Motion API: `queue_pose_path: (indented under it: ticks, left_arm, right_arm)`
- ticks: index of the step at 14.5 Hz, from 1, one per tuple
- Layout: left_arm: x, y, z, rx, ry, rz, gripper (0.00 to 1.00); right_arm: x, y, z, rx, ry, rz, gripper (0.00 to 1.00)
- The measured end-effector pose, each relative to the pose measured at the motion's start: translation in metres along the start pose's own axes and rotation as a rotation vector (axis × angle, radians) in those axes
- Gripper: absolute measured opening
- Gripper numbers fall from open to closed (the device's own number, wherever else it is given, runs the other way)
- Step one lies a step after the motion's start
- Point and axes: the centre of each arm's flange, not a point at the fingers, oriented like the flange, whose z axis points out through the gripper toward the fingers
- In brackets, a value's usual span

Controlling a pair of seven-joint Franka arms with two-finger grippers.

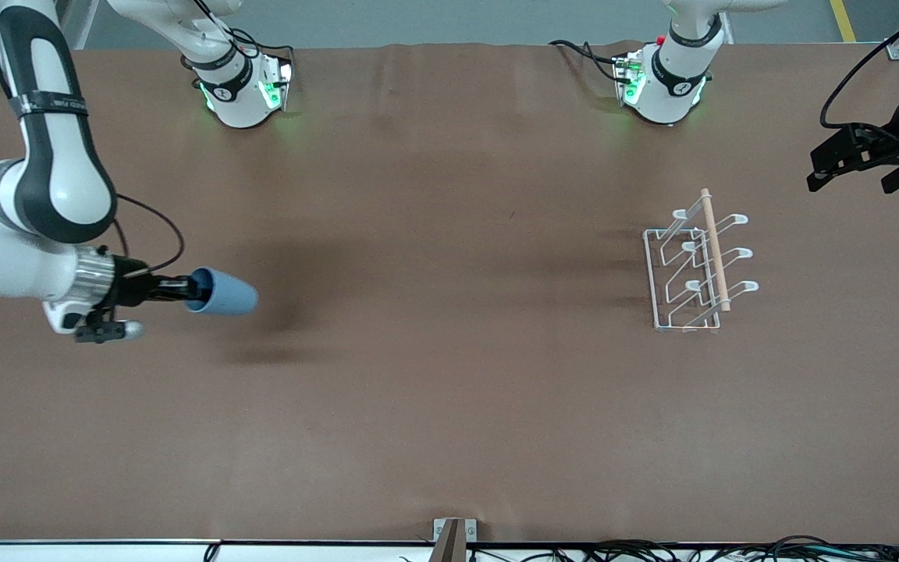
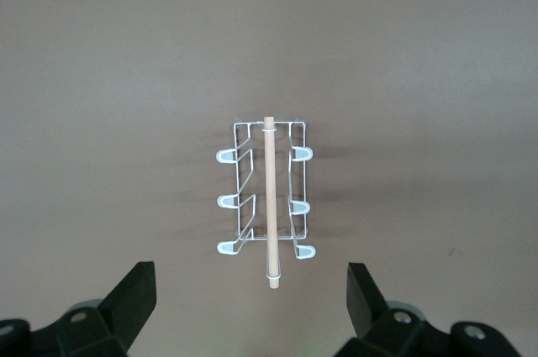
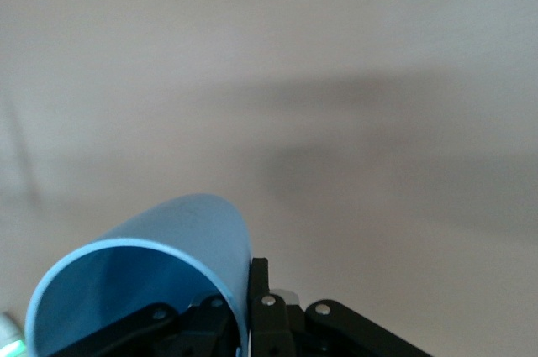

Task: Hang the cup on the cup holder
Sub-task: 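Carry the cup toward the middle while the left gripper reaches it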

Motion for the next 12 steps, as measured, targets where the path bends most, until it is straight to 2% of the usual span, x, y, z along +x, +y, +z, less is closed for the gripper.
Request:
queue_pose_path:
  ticks: [4,6,8,10,12]
  left_arm:
    - [0.007,0.017,0.013,0.000,-0.024,0.032,1.00]
    - [0.006,0.042,0.015,0.001,-0.027,0.079,1.00]
    - [0.004,0.068,0.016,0.002,-0.030,0.149,1.00]
    - [0.000,0.089,0.016,0.001,-0.030,0.277,1.00]
    - [-0.004,0.110,0.017,0.000,-0.031,0.439,1.00]
  right_arm:
    - [-0.019,-0.098,0.060,0.212,-0.138,-0.024,0.05]
    - [-0.033,-0.138,0.081,0.264,-0.196,-0.056,0.05]
    - [-0.044,-0.173,0.097,0.324,-0.226,-0.077,0.05]
    - [-0.058,-0.211,0.112,0.411,-0.251,-0.085,0.05]
    - [-0.070,-0.248,0.127,0.484,-0.240,-0.083,0.05]
